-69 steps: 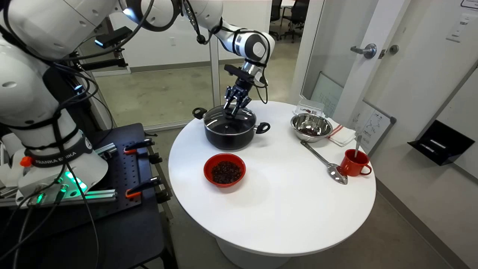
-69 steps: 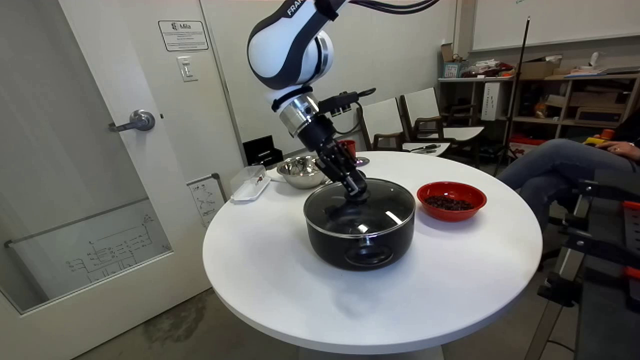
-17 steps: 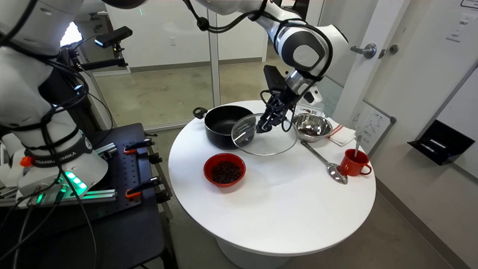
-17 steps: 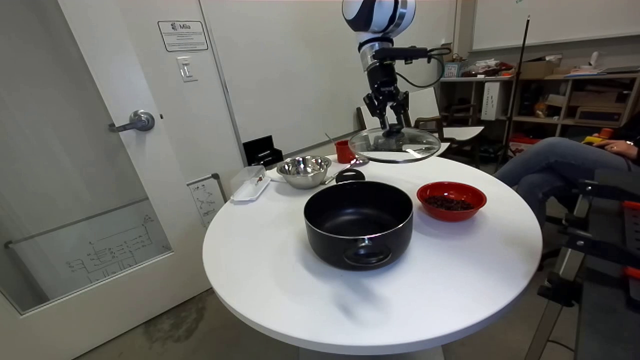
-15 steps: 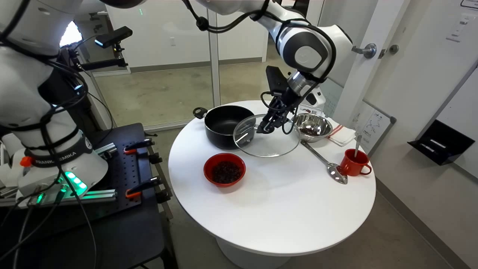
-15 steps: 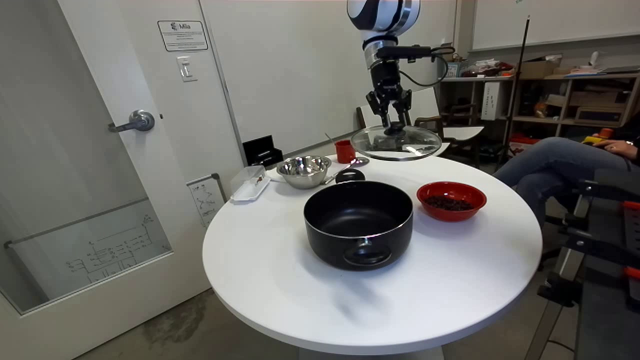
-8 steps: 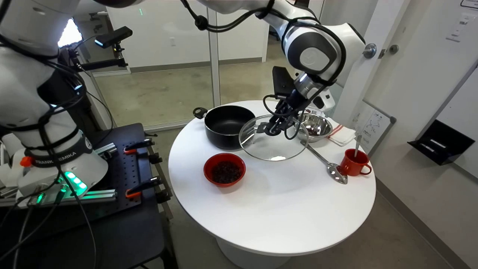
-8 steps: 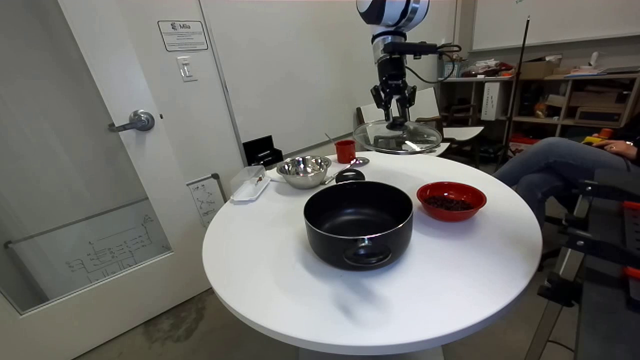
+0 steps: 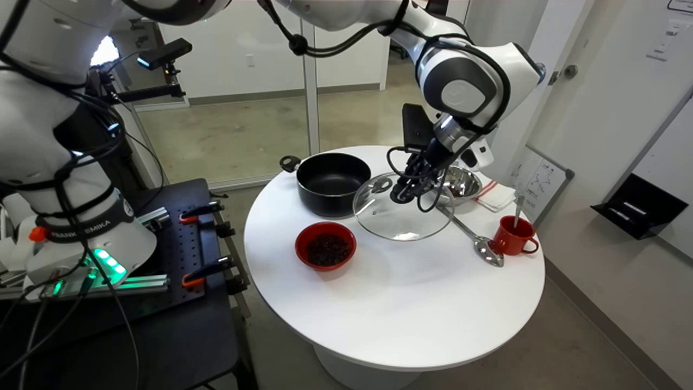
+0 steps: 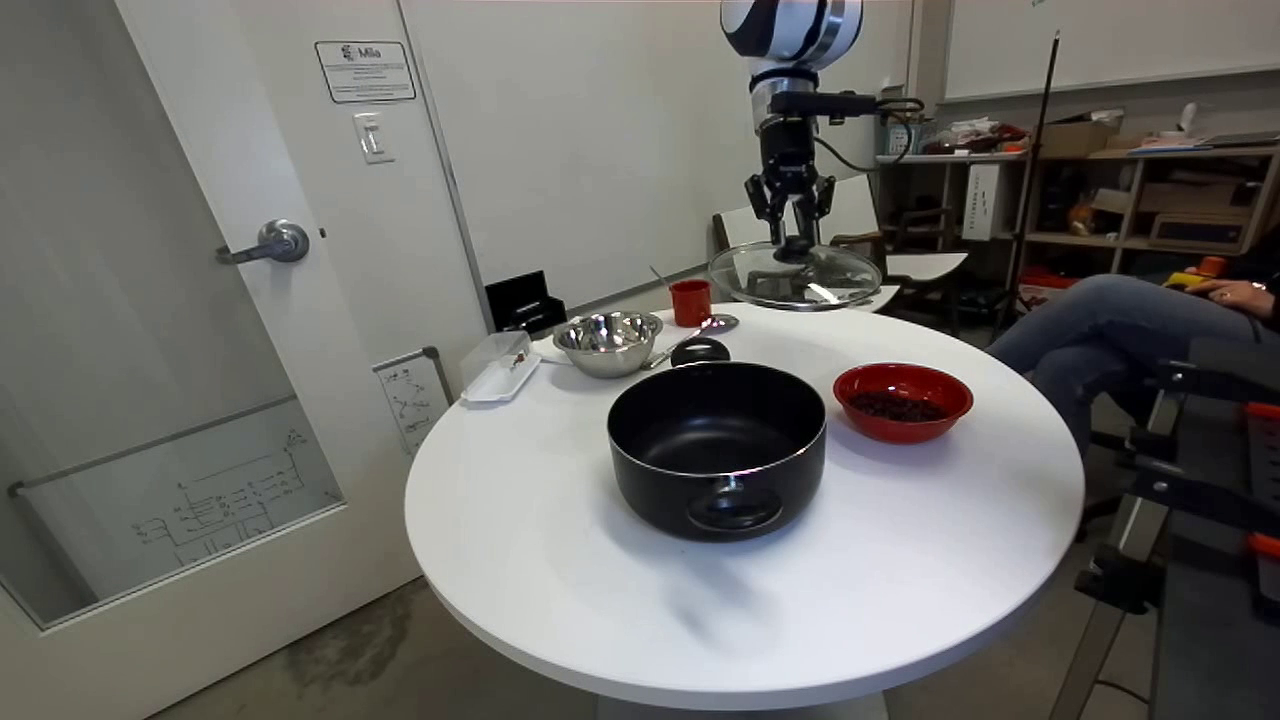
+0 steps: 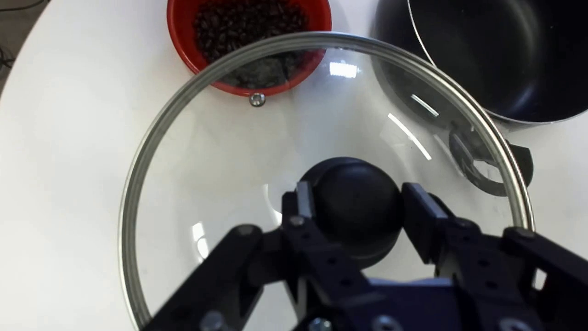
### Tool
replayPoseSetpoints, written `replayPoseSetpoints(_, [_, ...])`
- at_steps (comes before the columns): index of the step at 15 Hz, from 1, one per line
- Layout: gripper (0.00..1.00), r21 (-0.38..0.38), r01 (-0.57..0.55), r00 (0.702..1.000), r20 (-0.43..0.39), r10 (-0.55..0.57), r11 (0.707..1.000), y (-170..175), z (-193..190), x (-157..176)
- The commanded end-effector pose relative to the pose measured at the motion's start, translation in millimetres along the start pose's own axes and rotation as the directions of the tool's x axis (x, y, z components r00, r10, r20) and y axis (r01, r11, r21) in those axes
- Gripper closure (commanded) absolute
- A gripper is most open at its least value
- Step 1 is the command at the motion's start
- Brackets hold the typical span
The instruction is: Pick up the lid from the pot and put it on the table, then pick up the red bowl and pour it's contents in the pot and pick up the lid and put it back on the pot
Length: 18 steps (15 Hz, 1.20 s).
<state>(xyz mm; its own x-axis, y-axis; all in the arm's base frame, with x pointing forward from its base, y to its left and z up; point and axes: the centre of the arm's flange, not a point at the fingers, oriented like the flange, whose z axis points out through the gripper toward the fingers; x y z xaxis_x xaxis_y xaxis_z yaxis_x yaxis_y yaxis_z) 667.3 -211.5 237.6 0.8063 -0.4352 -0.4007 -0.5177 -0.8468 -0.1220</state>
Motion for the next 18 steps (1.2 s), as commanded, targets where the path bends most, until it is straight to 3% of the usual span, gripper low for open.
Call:
replayPoseSetpoints(1, [0.75,0.041,-0.022,1.0,-0.007,0.022,0.999,-3.2,-2.3,19.3])
replayPoseSetpoints(15, [0.75,0.039,-0.037,0.999,0.011,0.036,0.999,-2.3,6.5,30.8])
replayPoseSetpoints(16, [0.75,0.022,-0.032,0.999,0.021,0.032,0.999,0.4,31.8,46.0])
replayPoseSetpoints(18, [0.75,0.022,-0.034,0.999,0.036,0.034,0.999,-2.7,44.0,54.0])
